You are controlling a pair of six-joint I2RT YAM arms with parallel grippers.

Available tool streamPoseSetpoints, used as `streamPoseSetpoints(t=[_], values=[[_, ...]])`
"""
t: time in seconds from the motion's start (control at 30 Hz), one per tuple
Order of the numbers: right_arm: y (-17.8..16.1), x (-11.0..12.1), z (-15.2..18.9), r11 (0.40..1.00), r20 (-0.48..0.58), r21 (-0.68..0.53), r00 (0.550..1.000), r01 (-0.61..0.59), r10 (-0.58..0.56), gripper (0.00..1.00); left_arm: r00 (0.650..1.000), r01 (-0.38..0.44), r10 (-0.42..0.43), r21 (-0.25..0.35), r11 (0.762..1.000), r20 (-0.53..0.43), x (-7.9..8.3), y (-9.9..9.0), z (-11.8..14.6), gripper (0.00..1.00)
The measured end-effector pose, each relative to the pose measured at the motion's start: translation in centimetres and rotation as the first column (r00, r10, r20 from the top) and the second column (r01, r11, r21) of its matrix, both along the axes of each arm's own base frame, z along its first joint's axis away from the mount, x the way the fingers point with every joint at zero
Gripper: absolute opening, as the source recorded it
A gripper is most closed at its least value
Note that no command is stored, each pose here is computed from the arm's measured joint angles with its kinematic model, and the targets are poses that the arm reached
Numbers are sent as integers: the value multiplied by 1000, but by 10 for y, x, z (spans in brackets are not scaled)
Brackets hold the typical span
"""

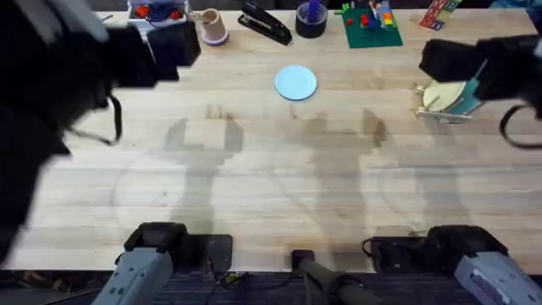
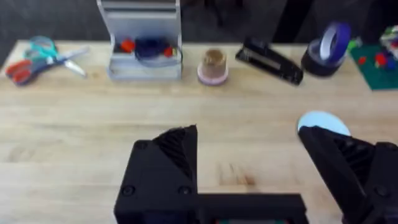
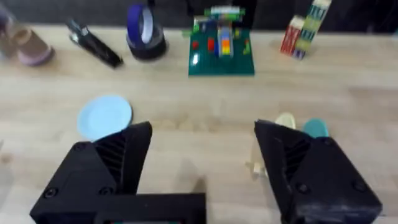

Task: Pick up the plates from the table one by one and place each into a slot on the dish rack.

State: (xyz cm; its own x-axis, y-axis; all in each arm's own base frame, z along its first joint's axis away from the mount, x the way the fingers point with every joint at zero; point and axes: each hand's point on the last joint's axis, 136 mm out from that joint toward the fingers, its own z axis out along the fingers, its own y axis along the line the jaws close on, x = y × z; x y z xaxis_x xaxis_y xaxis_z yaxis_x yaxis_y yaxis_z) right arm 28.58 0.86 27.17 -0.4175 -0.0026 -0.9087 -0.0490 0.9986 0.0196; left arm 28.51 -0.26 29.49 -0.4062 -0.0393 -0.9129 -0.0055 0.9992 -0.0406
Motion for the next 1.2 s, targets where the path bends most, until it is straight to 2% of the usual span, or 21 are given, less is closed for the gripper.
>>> streamPoseSetpoints(t=[0.2, 0.33, 0.6, 0.83, 0.87, 0.9, 1.03, 1.07, 1.2], values=[[0, 17, -4, 1000, -204, 1, 979, 0, 0, 995, 984, 6, -7, -5, 1000, -176, 24, -2, 5, 993], [0, 27, -5, 1000, -290, 1, 957, 0, 1, 993, 964, 29, -34, -25, 999, -265, 39, -7, -1, 994], [0, 42, -11, 1000, -339, 1, 941, 0, 1, 994, 922, 39, -54, -45, 998, -383, 62, -11, -34, 993], [0, 42, -10, 1000, -338, 1, 941, 0, 1, 994, 898, 39, -58, -51, 998, -436, 66, -12, -51, 994], [0, 42, -10, 1000, -338, 1, 941, 0, 1, 994, 898, 38, -58, -55, 998, -437, 66, -12, -51, 959], [0, 42, -10, 1000, -338, 1, 941, 0, 1, 994, 898, 38, -60, -59, 998, -436, 66, -12, -51, 829], [0, 42, -10, 1000, -338, 1, 941, 0, 1, 994, 902, 49, -75, -72, 996, -426, 68, -15, -49, 202], [0, 42, -10, 1000, -338, 1, 941, 0, 1, 995, 904, 61, -89, -80, 995, -418, 69, -18, -48, 79], [0, 42, -10, 1000, -338, 1, 941, 0, 1, 995, 906, 119, -167, -145, 982, -388, 72, -33, -42, 39]])
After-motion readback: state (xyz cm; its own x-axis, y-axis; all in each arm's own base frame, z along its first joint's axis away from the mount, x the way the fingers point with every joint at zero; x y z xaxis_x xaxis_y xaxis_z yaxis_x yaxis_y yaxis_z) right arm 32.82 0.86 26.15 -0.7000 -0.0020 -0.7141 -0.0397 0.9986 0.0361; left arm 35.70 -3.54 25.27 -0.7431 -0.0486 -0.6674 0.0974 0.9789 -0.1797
